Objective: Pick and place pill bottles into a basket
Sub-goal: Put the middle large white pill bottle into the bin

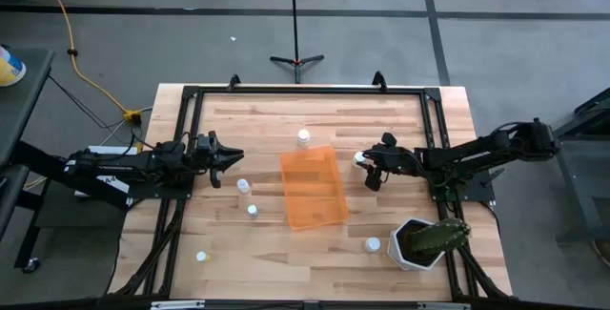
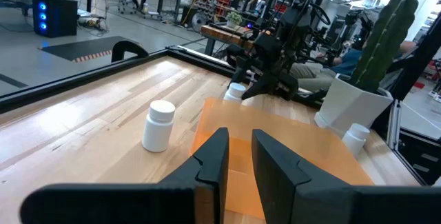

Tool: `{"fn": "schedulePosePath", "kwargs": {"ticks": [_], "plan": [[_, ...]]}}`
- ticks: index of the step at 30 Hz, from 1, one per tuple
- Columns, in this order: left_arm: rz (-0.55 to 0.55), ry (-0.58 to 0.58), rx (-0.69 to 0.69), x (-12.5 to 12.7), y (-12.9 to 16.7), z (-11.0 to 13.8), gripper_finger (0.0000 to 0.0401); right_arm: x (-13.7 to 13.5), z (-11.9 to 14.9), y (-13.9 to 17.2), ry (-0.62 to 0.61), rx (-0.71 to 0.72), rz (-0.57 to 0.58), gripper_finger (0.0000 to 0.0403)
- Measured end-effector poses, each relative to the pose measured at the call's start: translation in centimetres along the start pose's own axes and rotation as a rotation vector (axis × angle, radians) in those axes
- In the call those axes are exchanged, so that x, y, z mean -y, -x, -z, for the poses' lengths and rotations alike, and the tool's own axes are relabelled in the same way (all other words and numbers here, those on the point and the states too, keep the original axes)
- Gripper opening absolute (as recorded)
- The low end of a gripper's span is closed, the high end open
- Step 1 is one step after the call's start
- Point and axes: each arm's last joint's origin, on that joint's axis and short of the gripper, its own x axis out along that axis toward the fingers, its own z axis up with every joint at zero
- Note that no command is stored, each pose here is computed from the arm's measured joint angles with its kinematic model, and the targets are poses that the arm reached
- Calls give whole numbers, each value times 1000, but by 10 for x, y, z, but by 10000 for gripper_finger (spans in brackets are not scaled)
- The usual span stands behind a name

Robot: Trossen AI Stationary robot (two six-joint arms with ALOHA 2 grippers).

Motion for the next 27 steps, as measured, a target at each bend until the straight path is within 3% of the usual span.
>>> {"fn": "schedulePosePath", "kwargs": {"ticks": [10, 20, 27], "plan": [[0, 0, 0, 0, 0, 0, 101, -1, -5, 0, -15, 54, -9, 155], [1, 0, 1, 0, 0, 0, 101, -5, -39, 8, 36, 396, -65, 154], [0, 0, 1, 0, 0, 0, 101, 0, -64, 6, 29, 456, -125, 155]]}}
